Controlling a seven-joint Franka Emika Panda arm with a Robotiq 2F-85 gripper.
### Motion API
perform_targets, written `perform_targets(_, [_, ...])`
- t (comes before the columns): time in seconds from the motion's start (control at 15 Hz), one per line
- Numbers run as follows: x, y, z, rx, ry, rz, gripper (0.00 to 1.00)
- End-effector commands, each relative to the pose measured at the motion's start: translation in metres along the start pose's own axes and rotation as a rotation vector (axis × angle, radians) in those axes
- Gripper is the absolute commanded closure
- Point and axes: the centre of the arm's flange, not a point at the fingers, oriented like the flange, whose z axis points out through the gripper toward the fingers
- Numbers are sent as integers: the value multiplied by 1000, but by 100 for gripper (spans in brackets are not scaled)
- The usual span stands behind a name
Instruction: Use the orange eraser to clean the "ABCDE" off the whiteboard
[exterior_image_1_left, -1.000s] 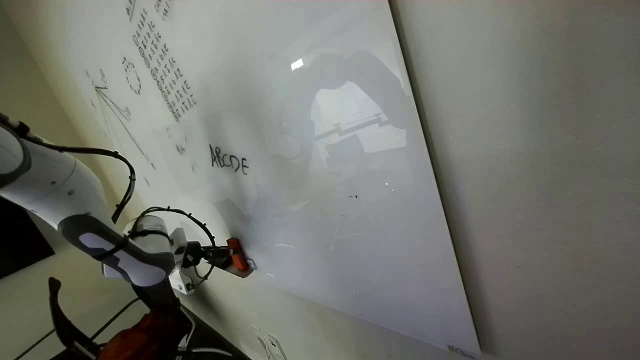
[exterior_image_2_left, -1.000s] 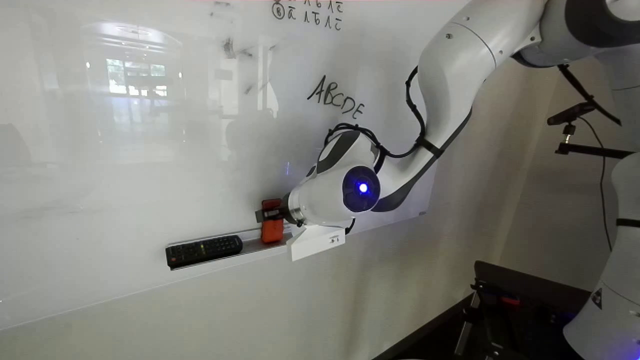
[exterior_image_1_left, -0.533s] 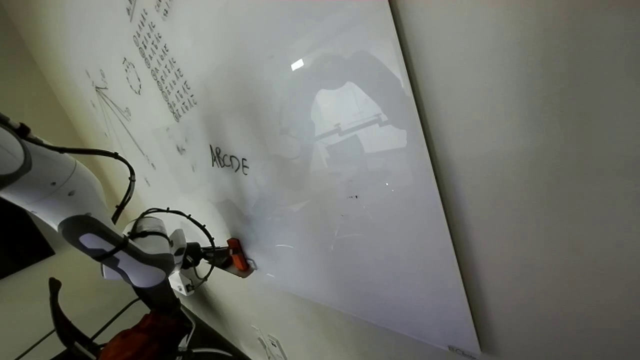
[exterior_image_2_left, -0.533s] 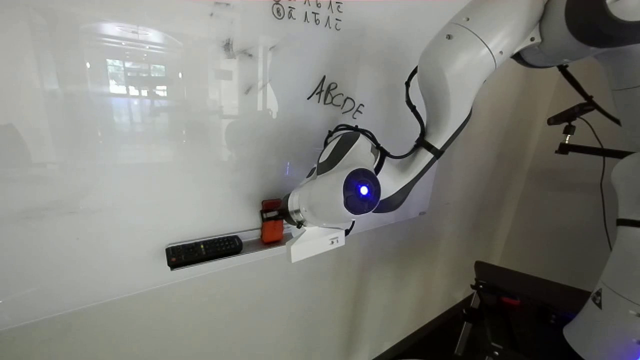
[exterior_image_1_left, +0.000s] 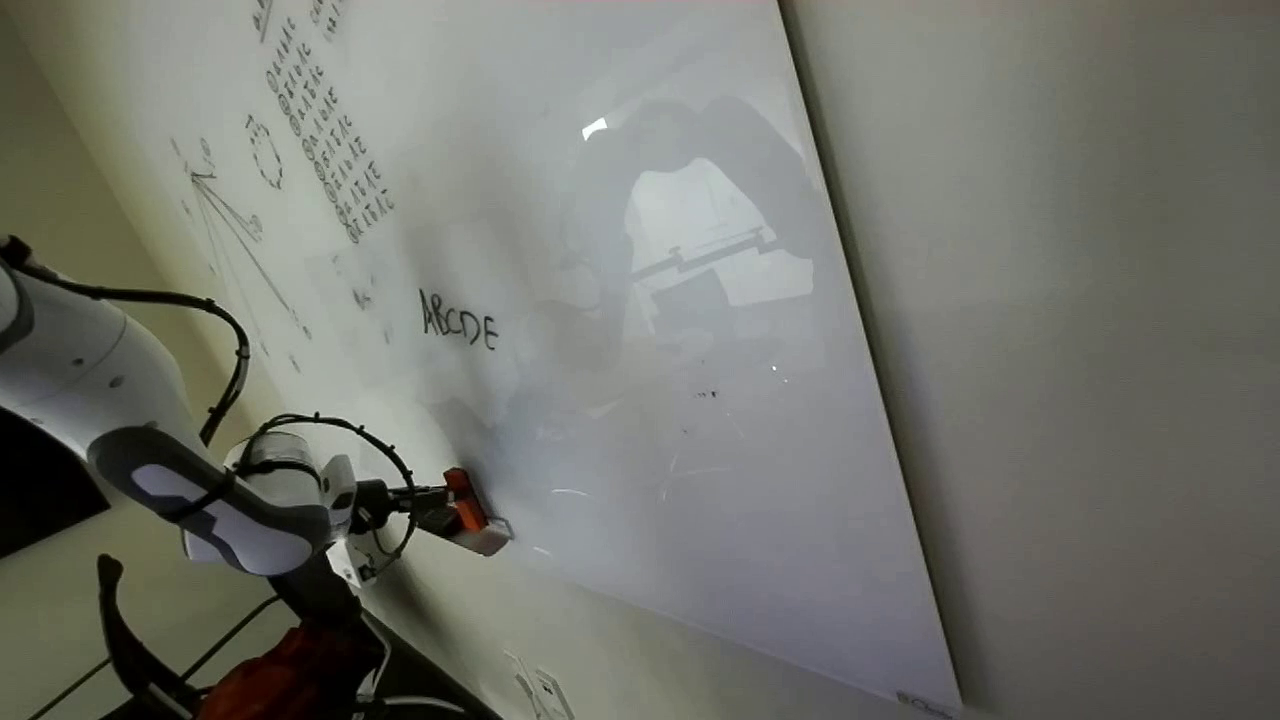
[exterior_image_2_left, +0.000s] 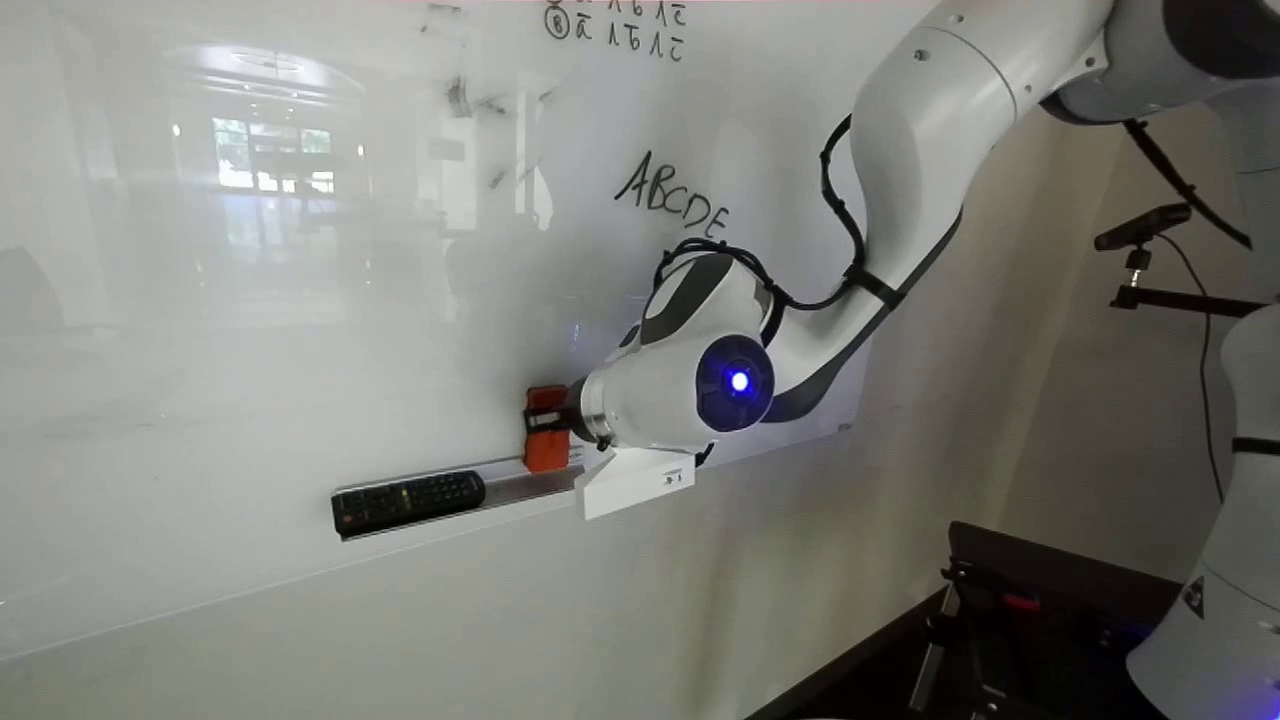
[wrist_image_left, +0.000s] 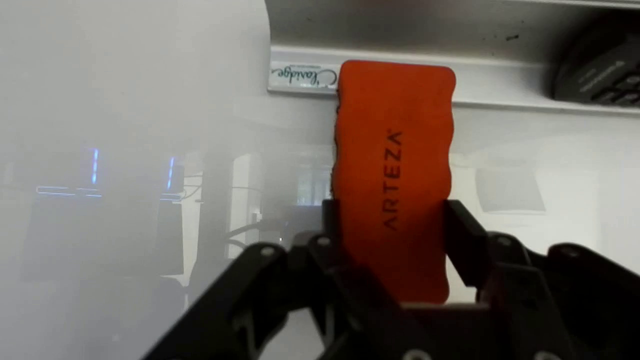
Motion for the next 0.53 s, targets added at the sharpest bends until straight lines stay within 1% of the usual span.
perform_targets(0.0, [39, 23, -48, 6, 25, 52, 72])
perform_targets(0.27, [100, 43, -71, -13, 28, 140, 72])
perform_targets(0.47, [152, 57, -84, 16, -7, 200, 72])
